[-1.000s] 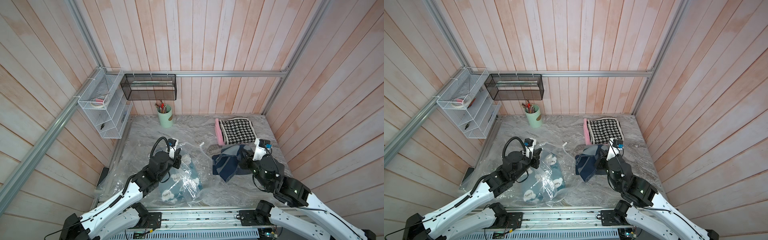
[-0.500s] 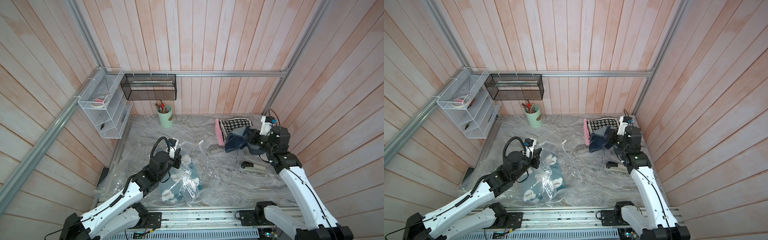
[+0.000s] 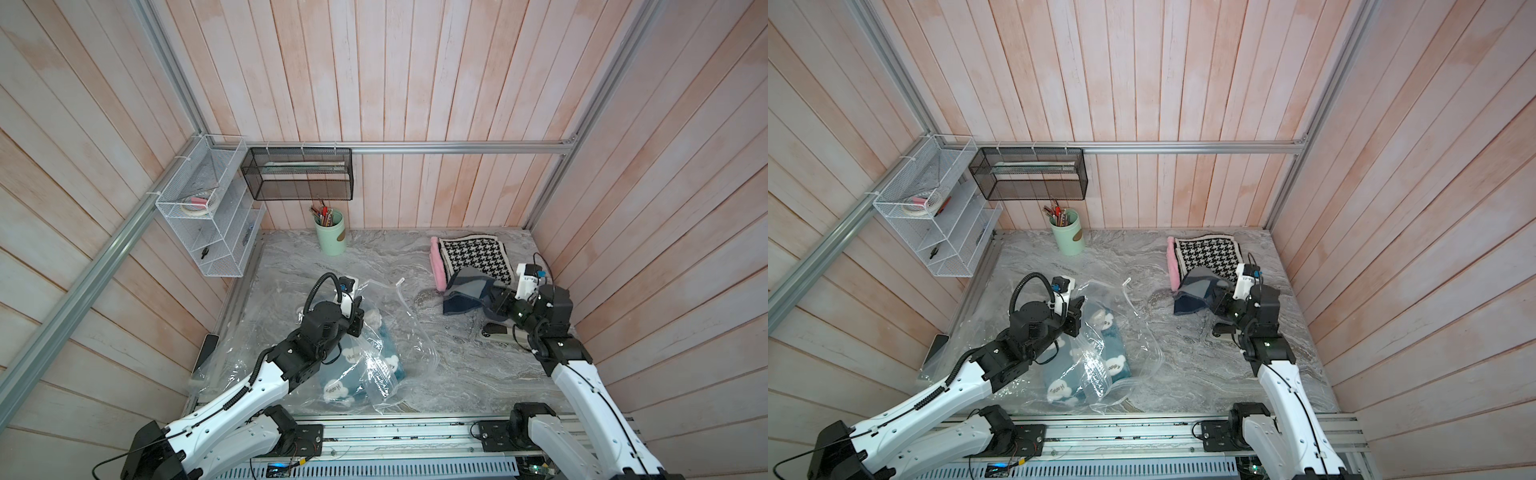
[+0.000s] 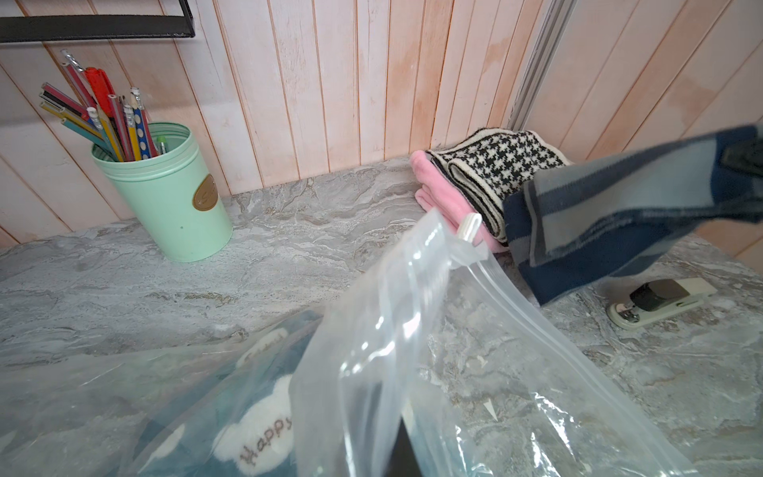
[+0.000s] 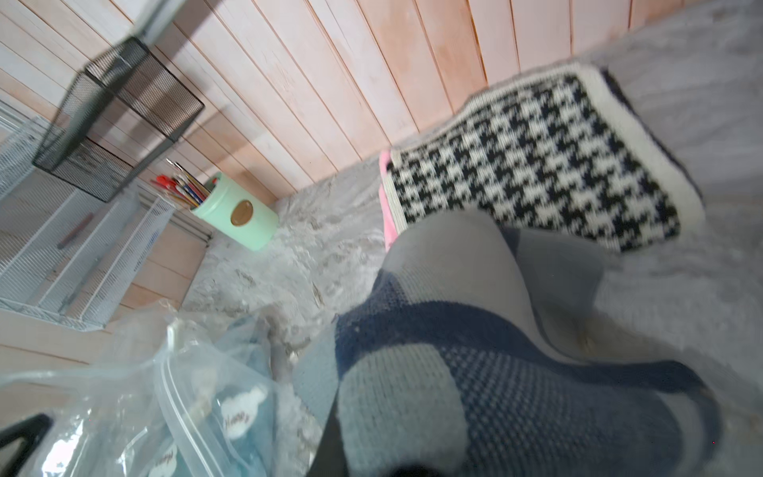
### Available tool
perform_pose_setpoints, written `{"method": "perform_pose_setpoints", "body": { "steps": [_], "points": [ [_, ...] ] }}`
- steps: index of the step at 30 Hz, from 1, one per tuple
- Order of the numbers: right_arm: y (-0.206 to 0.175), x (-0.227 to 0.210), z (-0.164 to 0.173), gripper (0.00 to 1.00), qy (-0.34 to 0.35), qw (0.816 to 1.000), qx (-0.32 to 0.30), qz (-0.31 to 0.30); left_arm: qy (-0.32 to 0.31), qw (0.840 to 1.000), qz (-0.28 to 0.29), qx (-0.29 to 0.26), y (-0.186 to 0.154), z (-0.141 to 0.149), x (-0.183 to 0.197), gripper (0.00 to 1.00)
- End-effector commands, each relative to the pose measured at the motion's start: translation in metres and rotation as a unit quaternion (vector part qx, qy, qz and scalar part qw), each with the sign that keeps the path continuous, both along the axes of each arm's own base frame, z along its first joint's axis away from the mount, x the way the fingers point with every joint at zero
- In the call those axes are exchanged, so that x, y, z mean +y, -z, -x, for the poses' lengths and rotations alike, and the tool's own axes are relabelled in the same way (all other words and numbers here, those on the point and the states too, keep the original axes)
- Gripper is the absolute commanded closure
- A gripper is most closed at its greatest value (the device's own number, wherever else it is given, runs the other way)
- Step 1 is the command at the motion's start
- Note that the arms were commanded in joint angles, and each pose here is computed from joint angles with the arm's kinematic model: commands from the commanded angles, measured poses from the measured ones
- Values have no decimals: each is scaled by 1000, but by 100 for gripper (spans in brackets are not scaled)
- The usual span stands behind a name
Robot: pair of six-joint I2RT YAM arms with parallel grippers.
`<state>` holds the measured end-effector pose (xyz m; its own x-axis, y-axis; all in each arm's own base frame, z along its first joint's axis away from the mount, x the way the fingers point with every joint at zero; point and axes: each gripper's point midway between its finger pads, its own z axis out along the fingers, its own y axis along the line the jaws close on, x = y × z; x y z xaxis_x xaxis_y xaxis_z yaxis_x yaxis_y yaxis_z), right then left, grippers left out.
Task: Take the blanket out of the vacuum bag
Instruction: Place the blanket at the center of the board.
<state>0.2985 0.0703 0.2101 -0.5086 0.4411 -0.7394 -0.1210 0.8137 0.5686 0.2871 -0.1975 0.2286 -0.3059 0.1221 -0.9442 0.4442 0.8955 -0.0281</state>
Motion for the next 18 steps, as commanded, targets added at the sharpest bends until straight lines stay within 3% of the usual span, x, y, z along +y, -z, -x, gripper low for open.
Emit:
{"method": "perform_pose_setpoints", "body": {
  "steps": [1,9,13,18],
  "points": [
    [5,-6,19,100,22,1000,0,-19,4,1000,-9,-6,2,-2,-1,100],
    [53,-4,53,100,35,996,66,-39,13,1000,-3,-4,2,1,-4,100],
    [68,-22,52,100,100,989,103,-24,14,1000,0,-4,1,2,-3,100],
    [111,-38,51,100,151,974,172,-2,16,1000,1,-5,1,2,-4,100]
  ]
}}
